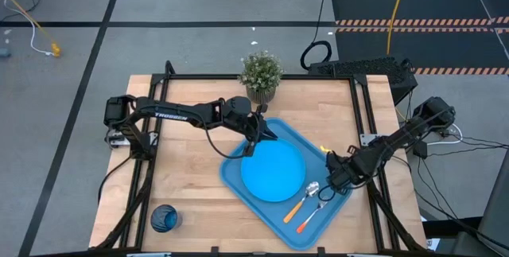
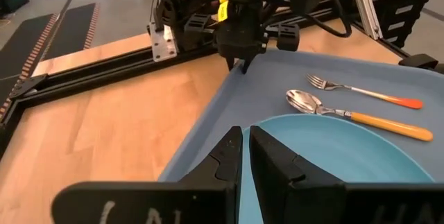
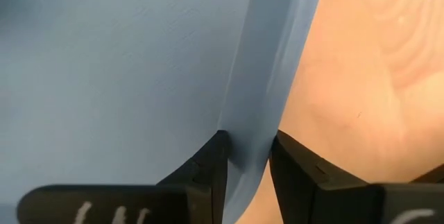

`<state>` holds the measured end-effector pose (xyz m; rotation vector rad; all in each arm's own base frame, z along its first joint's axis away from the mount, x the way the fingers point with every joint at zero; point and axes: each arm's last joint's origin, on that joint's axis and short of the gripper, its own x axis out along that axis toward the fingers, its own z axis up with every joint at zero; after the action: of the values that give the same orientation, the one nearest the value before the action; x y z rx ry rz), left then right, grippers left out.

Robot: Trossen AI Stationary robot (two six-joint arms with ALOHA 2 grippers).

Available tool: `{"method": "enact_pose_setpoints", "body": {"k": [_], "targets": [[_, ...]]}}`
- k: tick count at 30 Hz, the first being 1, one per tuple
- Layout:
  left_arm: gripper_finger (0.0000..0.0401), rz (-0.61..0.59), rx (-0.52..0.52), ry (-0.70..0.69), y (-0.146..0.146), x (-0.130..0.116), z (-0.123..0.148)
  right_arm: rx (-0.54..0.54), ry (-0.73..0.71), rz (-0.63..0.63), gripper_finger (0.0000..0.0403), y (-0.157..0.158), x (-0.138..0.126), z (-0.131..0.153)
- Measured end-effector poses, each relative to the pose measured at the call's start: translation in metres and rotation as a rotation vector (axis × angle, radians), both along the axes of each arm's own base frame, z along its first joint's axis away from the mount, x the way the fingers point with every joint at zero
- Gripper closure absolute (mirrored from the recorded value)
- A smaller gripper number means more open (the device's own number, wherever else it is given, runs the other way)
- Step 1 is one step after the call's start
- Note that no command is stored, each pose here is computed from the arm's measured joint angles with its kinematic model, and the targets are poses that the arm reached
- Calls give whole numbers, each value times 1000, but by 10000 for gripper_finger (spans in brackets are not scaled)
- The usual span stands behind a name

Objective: Pick and place plate/cup/fork/spoon on tray
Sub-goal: Move the blue tray to the center of the table

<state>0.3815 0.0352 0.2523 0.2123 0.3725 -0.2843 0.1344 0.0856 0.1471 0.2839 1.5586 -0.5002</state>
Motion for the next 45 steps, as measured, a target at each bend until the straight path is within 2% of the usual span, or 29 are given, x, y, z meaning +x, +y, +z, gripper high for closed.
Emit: {"method": "enact_pose_setpoints", "body": {"k": [14, 19, 24, 36, 45], "targets": [[371, -35, -8, -16, -2, 0, 1, -64, -6, 69, 324, -32, 16, 0], [371, -110, -41, -23, -5, 0, 2, -75, -25, 78, 324, -45, 24, 0], [371, -117, -66, -35, -6, 1, 4, -65, -59, 93, 324, -56, 31, 0], [371, -57, -137, -152, 7, 4, 17, -111, -105, 136, 324, -72, 45, 11], [371, -69, -112, -236, 12, -13, 47, -113, -106, 157, 324, -79, 49, 10]]}}
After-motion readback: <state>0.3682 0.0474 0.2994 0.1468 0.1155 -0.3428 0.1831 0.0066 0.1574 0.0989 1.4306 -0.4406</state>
